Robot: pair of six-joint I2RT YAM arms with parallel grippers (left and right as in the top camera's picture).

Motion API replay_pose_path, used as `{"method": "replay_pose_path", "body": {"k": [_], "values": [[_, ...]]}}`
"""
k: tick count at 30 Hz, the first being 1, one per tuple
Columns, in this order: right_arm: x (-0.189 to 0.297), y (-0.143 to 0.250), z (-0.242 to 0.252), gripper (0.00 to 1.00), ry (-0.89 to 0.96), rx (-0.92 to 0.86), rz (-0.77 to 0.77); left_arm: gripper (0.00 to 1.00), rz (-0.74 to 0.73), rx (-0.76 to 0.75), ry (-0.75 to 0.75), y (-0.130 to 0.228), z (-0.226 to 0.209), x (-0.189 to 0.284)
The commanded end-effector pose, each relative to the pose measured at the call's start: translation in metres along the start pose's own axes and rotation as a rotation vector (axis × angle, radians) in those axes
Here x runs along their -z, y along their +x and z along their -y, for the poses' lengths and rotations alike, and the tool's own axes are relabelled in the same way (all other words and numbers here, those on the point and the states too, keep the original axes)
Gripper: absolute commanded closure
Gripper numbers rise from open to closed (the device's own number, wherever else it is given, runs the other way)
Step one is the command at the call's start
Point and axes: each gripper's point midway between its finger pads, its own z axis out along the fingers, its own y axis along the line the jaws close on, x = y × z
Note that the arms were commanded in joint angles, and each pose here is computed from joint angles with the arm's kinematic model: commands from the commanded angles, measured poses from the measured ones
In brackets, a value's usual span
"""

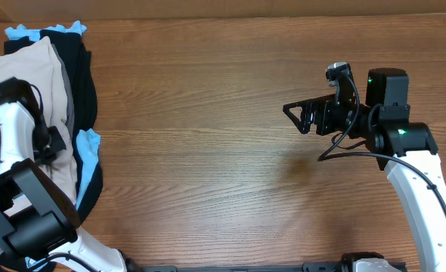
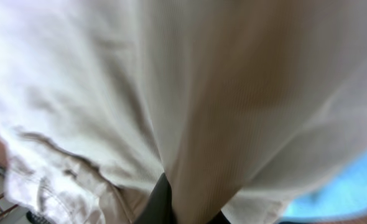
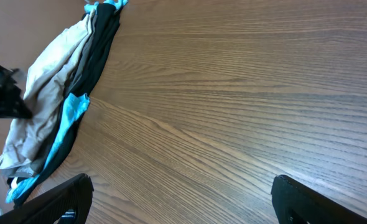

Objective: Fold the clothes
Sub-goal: 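Lower the left gripper onto the beige shorts and close on them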

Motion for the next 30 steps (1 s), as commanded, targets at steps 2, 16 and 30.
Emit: {"method": "replay_pose_path", "body": {"k": [2, 16, 30], "values": [[0.003, -0.010, -0.005, 0.05, -0.001, 0.025, 0.022, 0.86, 0.069, 0.003, 0.029, -0.020, 0.000, 0.049], [0.003, -0.004, -0.004, 0.06, 0.000, -0.009, -0.002, 0.69, 0.068, -0.043, 0.173, -0.019, 0.023, 0.072], [0.003, -0.005, -0.003, 0.05, 0.008, -0.006, 0.001, 0.36, -0.031, -0.006, 0.153, 0.004, 0.017, 0.007]]}}
